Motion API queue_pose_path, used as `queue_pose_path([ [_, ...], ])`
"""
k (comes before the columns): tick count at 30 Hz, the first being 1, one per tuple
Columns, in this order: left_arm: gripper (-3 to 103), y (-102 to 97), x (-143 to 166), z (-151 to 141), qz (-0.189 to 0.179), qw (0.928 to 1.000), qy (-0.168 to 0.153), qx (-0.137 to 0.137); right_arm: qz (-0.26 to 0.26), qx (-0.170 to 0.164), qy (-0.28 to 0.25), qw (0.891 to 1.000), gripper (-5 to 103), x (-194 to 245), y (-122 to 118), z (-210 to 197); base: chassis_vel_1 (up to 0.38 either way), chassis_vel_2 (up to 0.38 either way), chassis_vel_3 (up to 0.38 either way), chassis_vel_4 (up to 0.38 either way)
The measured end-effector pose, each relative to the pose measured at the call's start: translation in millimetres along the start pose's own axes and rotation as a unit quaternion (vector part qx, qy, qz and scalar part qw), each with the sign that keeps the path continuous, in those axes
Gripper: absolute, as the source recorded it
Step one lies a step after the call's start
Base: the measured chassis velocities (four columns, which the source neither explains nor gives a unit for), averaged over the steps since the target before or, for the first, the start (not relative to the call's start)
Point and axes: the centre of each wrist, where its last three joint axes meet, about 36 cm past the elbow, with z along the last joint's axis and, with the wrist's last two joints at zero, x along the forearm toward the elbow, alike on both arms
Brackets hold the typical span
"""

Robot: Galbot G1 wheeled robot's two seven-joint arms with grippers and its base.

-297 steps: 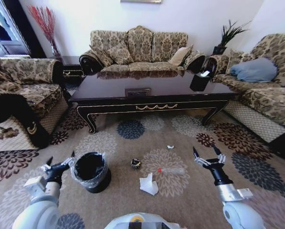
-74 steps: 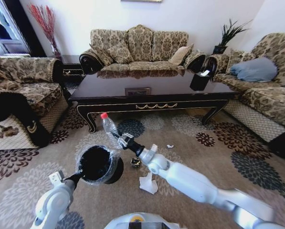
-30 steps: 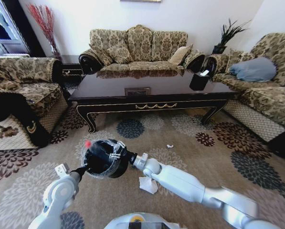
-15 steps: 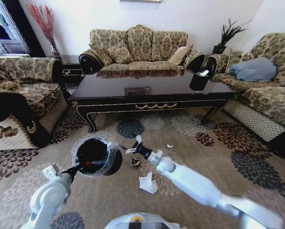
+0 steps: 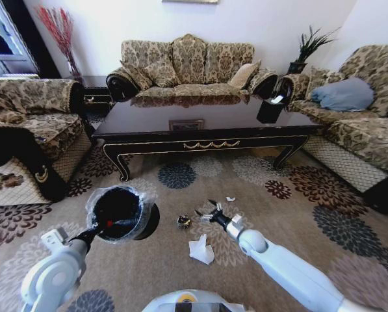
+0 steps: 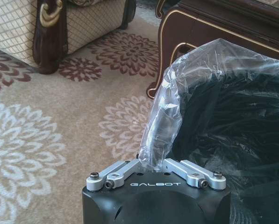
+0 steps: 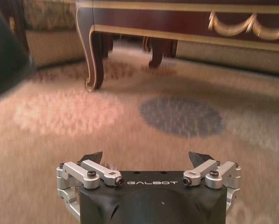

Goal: Move to the front of the table and pick up the trash from the floor, then place it into the trash bin.

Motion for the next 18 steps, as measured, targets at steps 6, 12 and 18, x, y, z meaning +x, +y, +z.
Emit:
queue_pose_path([
  [6, 2, 3.0, 12, 1, -0.008, 1.0000, -0.003, -0.003, -0.033, 0.036, 0.046, 0.998, 100, -10, 14, 36, 0.000, 0.000, 0.000, 0.000],
  [12, 2, 6.9, 19, 0, -0.017, 0.9998, -0.005, -0.005, -0.165, 0.153, 0.077, 0.971, 100, -13, -6, 70, 0.000, 0.000, 0.000, 0.000],
  [18, 2, 7.4, 20, 3, -0.021, 0.9998, -0.004, -0.005, -0.229, 0.203, 0.095, 0.947, 100, -11, -42, 74, 0.000, 0.000, 0.000, 0.000],
])
